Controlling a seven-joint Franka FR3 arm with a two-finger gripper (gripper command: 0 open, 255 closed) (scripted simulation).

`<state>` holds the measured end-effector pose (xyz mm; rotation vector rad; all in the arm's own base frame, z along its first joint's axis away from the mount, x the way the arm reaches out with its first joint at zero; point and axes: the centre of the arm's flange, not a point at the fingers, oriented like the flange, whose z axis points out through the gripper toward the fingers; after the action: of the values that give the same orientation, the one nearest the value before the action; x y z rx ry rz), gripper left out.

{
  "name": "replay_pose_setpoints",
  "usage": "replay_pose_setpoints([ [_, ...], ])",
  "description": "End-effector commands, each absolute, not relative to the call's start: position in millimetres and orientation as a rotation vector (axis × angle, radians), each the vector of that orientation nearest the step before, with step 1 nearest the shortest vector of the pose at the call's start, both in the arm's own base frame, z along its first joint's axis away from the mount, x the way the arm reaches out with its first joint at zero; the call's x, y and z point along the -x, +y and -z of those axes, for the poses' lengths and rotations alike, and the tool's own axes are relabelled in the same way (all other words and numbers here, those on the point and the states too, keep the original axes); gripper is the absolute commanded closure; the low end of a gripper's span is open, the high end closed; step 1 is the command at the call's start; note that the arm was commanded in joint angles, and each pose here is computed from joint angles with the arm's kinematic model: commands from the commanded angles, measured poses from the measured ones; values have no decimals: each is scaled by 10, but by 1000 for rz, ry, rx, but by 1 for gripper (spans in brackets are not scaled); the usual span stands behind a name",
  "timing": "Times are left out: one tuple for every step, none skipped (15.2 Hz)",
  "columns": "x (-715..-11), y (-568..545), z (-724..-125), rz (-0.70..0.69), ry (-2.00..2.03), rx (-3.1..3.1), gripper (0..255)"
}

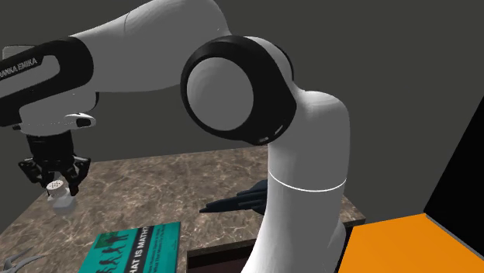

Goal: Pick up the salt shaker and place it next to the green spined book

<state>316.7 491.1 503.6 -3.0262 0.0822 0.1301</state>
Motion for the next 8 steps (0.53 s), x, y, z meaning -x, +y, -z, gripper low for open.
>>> replay_pose_setpoints([
  [-3027, 5102, -5046, -130, 85, 3026, 255],
  [-3027, 5102, -4993, -130, 85, 3026, 255],
  [-3027, 5102, -4940, -130, 85, 3026, 255],
  [-3027, 5102, -4888, -130, 85, 3026, 255],
  [-3027, 5102, -4835, -130, 85, 3026, 255],
  [-3027, 5102, -4782, -130, 85, 3026, 255],
  [-3027, 5102, -4729, -130, 85, 3026, 255],
  [-3027, 5102, -4676, -130, 85, 3026, 255],
])
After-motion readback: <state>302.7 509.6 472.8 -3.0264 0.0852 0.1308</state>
